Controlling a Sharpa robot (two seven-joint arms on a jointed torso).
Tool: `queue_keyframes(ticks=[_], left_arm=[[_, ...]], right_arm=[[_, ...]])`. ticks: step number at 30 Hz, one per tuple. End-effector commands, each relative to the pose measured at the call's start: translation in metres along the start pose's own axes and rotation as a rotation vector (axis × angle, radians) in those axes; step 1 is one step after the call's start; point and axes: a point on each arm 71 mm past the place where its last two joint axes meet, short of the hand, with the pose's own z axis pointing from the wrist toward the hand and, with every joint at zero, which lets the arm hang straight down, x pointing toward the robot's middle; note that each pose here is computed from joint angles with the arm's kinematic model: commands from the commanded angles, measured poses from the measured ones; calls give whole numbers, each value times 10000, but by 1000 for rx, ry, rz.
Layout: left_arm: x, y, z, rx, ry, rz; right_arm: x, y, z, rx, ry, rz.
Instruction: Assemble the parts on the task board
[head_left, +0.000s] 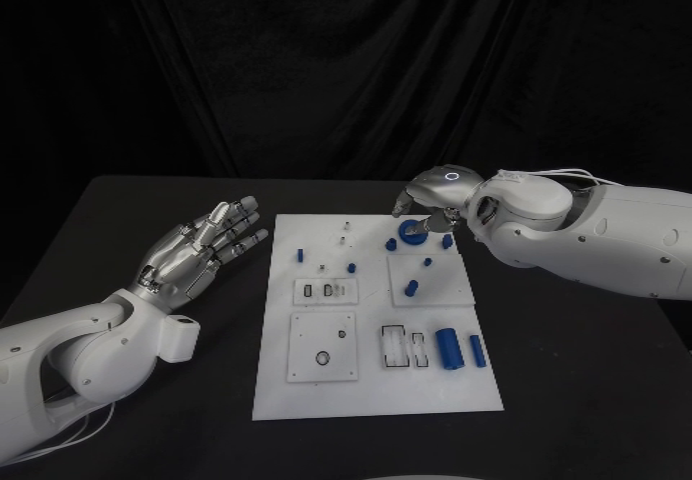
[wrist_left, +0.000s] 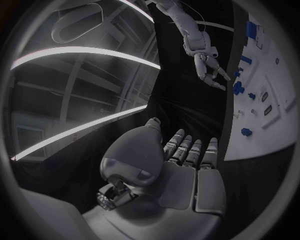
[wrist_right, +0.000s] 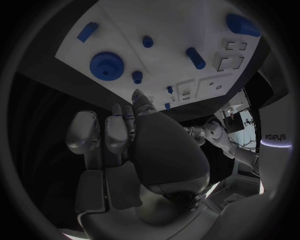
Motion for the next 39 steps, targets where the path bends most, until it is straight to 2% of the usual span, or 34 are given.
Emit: queue_keyframes(ticks=[1, 13, 39], left_arm=[[11, -193, -11, 265, 12, -13], [16, -185, -3, 260, 18, -18], [-15, -167, -14, 243, 7, -31]], right_arm=[[29, -17, 3, 26, 6, -32], [146, 11, 22, 21, 47, -28], [308, 77, 136, -8, 31, -16]])
